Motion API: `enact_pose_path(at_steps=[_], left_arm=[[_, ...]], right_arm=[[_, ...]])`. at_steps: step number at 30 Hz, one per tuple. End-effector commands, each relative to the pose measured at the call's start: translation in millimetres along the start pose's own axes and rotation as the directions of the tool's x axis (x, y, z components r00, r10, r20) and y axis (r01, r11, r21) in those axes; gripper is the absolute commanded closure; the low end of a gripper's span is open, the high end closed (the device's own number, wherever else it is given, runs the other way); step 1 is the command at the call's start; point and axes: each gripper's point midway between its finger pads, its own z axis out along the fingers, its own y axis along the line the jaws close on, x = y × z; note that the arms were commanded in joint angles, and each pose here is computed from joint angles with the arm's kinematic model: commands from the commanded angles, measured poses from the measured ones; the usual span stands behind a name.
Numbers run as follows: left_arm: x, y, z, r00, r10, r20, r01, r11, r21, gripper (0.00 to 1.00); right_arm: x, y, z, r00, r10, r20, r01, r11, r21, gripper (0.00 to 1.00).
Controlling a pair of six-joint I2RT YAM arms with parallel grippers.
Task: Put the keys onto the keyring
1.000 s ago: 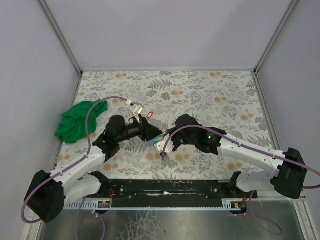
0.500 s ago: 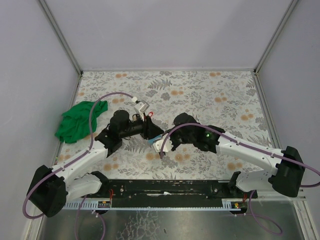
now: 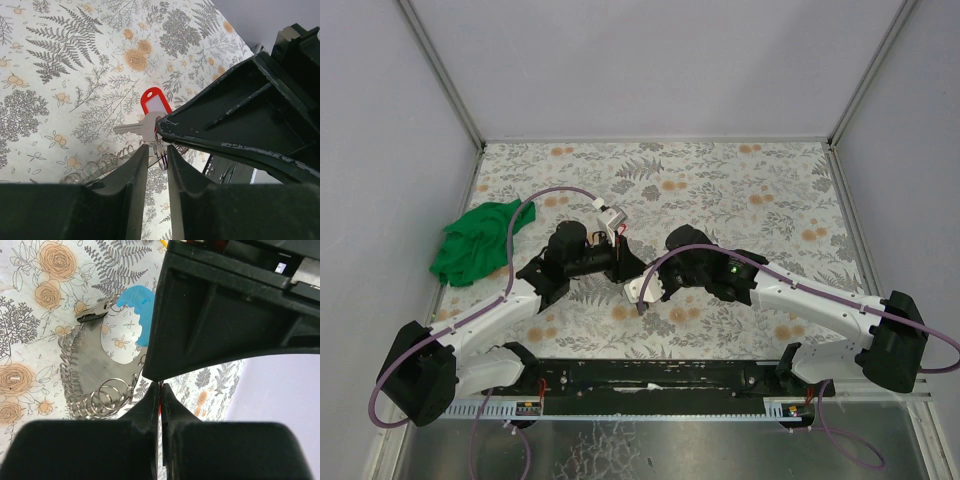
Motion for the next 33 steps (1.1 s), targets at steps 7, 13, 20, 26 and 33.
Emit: enact_pose_path(at_steps=[7,13,20,26,33], left_arm=[[-18,-6,-2,0.995,0.089,0.036,-0.089,0.996,0.002,1.00],[-26,-9,-12,0.978,0.131,0.163,-0.133,0.991,0.003,1.00],[-41,-3,-28,0.943,0.113,0.312,-0.108,0.994,-0.034,1.00],[-50,-8,-37,0.907,0.093,0.411,-0.097,0.995,-0.011,1.00],[-56,-19,-39,0.828,0.031,0.559,-0.086,0.994,0.072,1.00]], right_arm=[[-2,-17,-14,1.000,0.009,-0.015,-0.007,0.995,0.103,1.00],[7,10,-6,0.999,0.030,-0.016,-0.029,0.998,0.059,1.00],[12,33,-3,0.997,0.072,-0.010,-0.071,0.997,0.012,1.00],[2,41,4,0.995,0.082,0.051,-0.081,0.996,-0.022,1.00],[-29,48,27,0.986,0.057,0.159,-0.050,0.998,-0.045,1.00]])
